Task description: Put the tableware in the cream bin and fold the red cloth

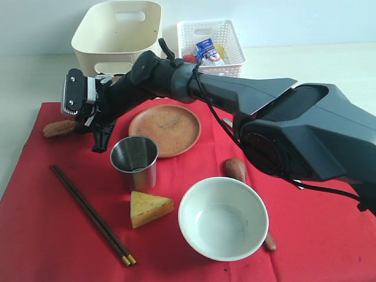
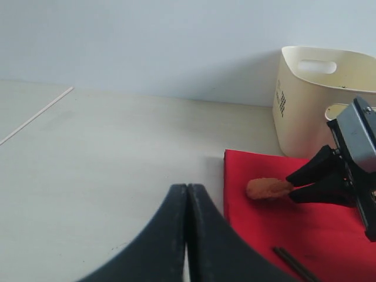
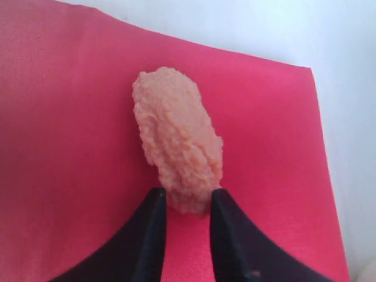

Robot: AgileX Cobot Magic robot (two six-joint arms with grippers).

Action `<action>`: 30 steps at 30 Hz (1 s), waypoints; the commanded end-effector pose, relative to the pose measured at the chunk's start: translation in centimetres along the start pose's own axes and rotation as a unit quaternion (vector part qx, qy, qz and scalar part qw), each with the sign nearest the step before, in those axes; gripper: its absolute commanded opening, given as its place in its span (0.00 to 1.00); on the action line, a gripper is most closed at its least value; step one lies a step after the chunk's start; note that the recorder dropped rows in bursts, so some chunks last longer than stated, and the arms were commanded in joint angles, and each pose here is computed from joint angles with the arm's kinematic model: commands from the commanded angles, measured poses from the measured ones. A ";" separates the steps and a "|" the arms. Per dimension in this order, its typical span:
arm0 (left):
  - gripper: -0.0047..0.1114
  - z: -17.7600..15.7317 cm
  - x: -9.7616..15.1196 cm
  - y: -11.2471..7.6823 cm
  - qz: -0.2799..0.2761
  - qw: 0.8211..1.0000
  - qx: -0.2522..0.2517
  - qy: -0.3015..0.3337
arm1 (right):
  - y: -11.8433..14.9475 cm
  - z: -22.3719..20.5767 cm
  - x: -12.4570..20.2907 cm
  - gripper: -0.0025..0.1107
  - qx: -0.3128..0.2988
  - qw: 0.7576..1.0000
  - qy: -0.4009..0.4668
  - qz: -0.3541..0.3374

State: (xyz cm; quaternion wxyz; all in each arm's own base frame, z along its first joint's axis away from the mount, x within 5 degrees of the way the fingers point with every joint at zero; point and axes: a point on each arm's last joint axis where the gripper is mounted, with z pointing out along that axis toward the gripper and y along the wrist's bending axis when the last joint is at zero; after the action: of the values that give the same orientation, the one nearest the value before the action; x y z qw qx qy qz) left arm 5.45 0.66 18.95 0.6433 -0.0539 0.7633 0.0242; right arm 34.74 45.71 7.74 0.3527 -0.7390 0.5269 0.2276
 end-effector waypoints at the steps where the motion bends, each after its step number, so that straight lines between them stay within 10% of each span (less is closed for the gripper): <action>1: 0.05 0.0 0.0 0.0 -0.002 1.000 -0.001 -0.001 | 0.1 -0.4 -0.6 0.02 -0.010 1.000 0.004 -0.018; 21: 0.05 0.0 0.0 0.0 -0.002 1.000 -0.001 -0.001 | -1.4 -7.2 -5.2 0.05 -0.028 0.996 0.073 0.033; 25: 0.05 0.0 0.0 0.0 -0.002 1.000 -0.001 -0.001 | -1.3 -5.6 -5.1 0.24 0.000 0.997 0.046 0.056; 30: 0.05 0.0 0.0 0.0 -0.002 1.000 -0.001 -0.001 | 0.2 -3.4 -4.2 0.70 -0.048 0.996 0.008 0.080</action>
State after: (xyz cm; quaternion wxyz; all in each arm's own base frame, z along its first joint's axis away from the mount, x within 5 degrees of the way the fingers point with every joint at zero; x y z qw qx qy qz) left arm 5.45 0.66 18.95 0.6433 -0.0539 0.7633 0.0242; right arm 33.43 45.42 13.50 0.3011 -0.7170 0.5776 0.2482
